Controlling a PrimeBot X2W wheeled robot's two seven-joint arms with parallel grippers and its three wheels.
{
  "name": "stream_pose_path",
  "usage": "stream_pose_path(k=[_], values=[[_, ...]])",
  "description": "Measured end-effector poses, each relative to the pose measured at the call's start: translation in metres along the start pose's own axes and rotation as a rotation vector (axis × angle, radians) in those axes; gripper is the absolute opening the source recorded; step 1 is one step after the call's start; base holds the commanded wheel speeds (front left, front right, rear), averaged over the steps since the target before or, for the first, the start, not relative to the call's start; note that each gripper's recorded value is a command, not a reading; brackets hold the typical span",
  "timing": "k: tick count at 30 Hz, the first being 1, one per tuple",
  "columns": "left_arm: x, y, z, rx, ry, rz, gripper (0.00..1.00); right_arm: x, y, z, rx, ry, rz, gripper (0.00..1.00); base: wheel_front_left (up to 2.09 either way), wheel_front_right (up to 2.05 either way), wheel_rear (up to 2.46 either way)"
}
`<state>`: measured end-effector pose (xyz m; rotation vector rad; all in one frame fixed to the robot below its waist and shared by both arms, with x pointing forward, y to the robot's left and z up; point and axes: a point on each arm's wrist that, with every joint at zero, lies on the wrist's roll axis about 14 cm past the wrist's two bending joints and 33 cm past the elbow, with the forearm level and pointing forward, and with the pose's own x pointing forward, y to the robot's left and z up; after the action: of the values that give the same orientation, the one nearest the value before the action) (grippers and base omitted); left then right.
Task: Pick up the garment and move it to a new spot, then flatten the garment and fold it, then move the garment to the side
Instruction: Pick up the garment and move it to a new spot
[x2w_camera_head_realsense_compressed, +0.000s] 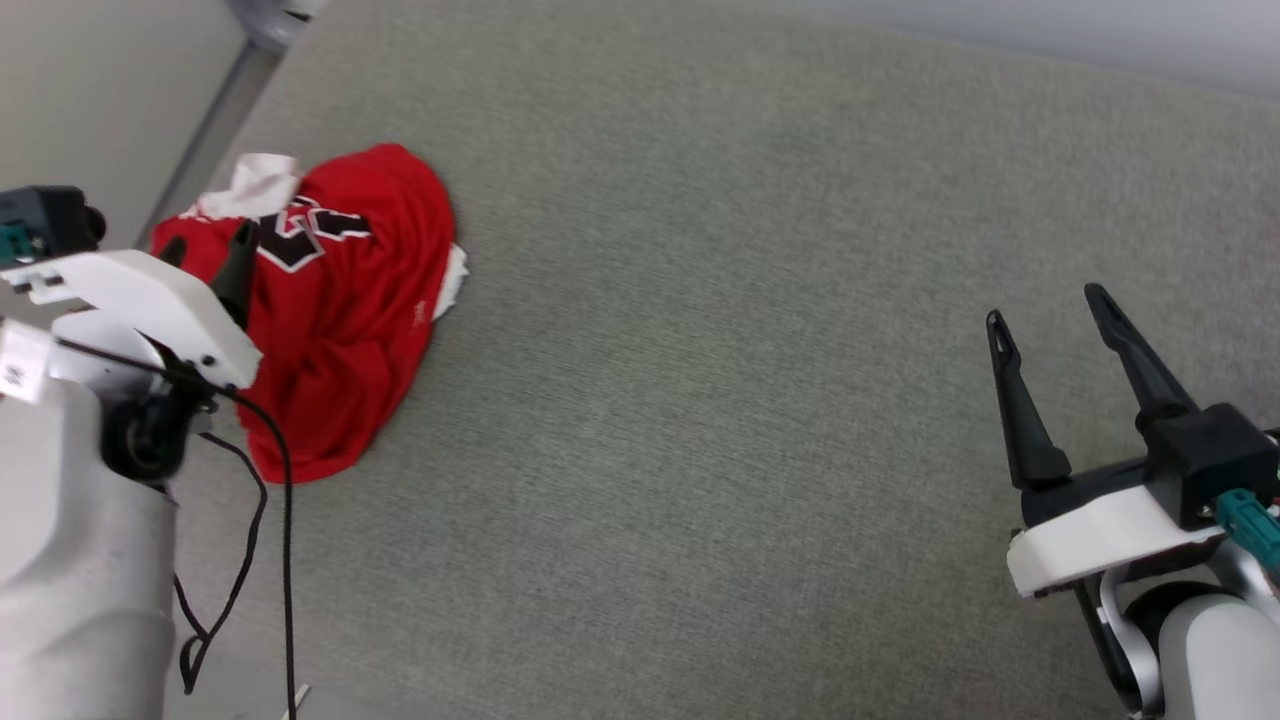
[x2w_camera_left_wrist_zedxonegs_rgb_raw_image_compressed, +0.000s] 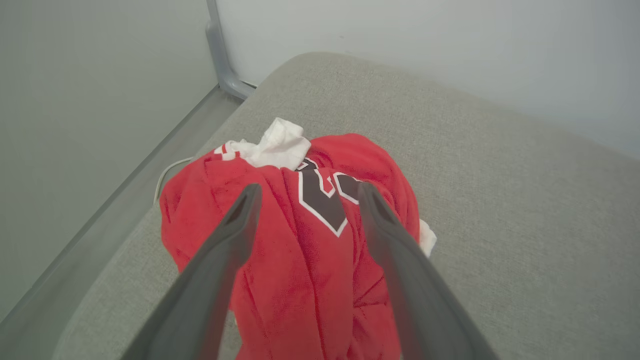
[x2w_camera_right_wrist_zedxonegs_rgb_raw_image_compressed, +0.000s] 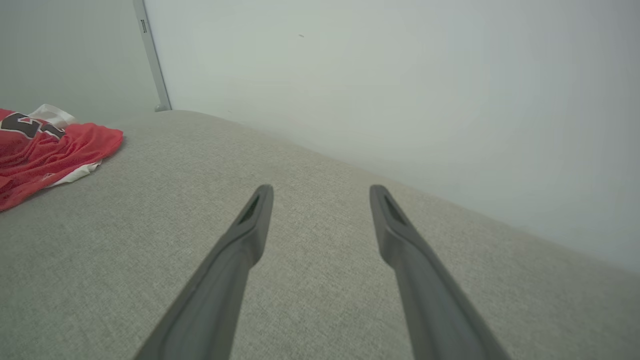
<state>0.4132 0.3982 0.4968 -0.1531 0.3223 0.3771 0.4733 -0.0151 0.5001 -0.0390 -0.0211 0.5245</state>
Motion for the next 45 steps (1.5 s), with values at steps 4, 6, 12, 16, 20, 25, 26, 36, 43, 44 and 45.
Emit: stream_pose_path(k=[4,6,12,16,20,25,26,36,43,44,45], values=[[0.025,0.002,-0.034,-0.037,0.241,0.011,1.0,0.002,-0.018,-0.017,0.002,0.03,-0.035,1.0,0.0,0.0,0.0],[0.033,0.004,-0.05,-0.052,0.343,0.022,1.0,0.003,-0.026,-0.026,0.006,0.046,-0.054,1.0,0.0,0.0,0.0],[0.037,0.005,-0.114,-0.084,0.675,0.061,1.0,0.002,-0.042,-0.052,0.022,0.094,-0.091,1.0,0.0,0.0,0.0],[0.039,0.003,-0.133,-0.119,0.79,0.085,1.0,0.002,-0.05,-0.062,0.027,0.109,-0.11,1.0,0.0,0.0,0.0],[0.043,0.0,-0.136,-0.13,0.785,0.089,0.0,0.0,-0.056,-0.063,0.028,0.11,-0.126,1.0,0.0,0.0,0.0],[0.046,0.001,-0.124,-0.116,0.67,0.087,0.0,-0.002,-0.058,-0.053,0.021,0.092,-0.138,1.0,0.0,0.0,0.0],[0.047,0.001,-0.118,-0.118,0.62,0.089,0.0,-0.003,-0.058,-0.049,0.022,0.082,-0.14,1.0,0.0,0.0,0.0],[0.045,0.001,-0.003,-0.06,0.045,0.063,0.0,-0.022,-0.053,-0.012,0.024,0.012,-0.166,1.0,0.0,0.0,0.0],[0.017,-0.028,0.062,0.0,-0.264,-0.035,0.0,-0.045,-0.056,0.01,0.019,-0.025,-0.203,1.0,0.0,0.0,0.0],[0.013,-0.035,0.066,0.008,-0.29,-0.055,0.0,-0.048,-0.057,0.013,0.021,-0.031,-0.209,1.0,0.0,0.0,0.0],[0.009,-0.043,0.071,0.009,-0.315,-0.076,0.0,-0.052,-0.058,0.015,0.024,-0.035,-0.216,1.0,0.0,0.0,0.0]])
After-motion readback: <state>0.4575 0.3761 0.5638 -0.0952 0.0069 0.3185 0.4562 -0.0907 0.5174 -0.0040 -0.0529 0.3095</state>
